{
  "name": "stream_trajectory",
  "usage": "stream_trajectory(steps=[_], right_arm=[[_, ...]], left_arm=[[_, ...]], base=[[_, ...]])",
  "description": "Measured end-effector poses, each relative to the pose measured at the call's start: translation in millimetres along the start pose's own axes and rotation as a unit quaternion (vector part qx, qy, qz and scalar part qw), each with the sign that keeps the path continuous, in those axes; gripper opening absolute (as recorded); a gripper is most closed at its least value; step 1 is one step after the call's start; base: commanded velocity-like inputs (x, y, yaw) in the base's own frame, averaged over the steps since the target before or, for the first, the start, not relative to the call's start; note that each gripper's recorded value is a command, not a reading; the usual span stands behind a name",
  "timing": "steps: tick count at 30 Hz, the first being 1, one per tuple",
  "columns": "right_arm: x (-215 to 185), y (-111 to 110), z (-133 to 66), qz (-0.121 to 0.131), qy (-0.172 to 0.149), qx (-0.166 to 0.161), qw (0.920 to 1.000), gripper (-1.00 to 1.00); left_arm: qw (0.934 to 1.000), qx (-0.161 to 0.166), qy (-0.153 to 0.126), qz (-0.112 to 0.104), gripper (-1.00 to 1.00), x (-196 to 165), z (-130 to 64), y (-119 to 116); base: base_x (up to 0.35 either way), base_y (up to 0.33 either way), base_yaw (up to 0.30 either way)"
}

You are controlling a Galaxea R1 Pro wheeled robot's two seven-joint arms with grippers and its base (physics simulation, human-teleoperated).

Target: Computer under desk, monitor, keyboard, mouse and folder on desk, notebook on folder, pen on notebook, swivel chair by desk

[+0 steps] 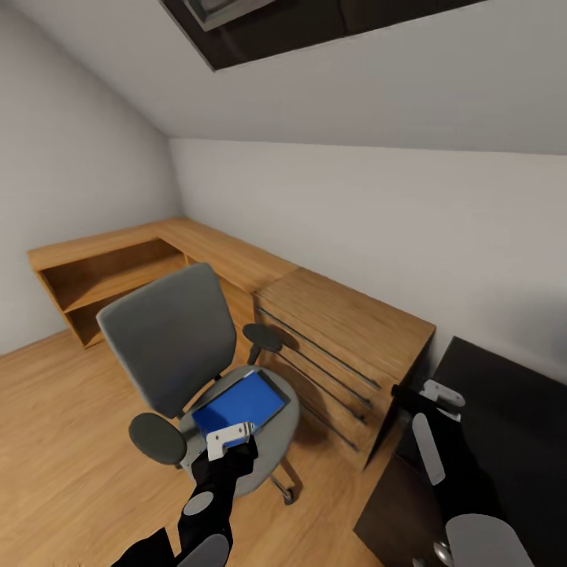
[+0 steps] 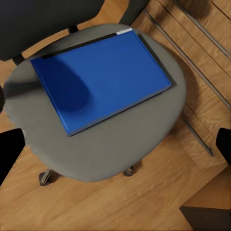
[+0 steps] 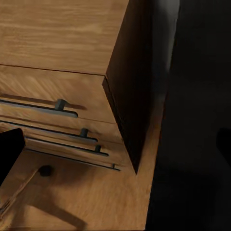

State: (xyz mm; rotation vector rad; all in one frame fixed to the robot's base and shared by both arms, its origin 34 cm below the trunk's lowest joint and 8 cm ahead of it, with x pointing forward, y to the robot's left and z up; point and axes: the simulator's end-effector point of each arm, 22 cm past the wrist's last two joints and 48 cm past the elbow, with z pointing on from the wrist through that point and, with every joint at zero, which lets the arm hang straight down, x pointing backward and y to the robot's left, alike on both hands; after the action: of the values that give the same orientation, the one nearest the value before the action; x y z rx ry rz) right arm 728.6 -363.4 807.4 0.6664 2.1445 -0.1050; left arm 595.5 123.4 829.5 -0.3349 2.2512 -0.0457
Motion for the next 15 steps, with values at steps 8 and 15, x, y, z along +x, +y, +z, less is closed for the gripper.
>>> stream_trajectory(steps=[8, 15], right_arm=[[-1.5, 3.0, -1.6, -0.002, -0.002, -0.003, 1.0, 1.0], [-4.1, 9.1, -5.4, -0.001, -0.005, -0.008, 1.0, 1.0]], left_arm=[[1.0, 0.0, -0.002, 0.0, 1.0, -1.5, -1.0, -0.3], [1.0, 0.002, -0.006, 0.0, 1.0, -4.9, -3.4, -1.1]], base=[[0.0, 0.0, 0.23], [0.0, 0.0, 0.135]])
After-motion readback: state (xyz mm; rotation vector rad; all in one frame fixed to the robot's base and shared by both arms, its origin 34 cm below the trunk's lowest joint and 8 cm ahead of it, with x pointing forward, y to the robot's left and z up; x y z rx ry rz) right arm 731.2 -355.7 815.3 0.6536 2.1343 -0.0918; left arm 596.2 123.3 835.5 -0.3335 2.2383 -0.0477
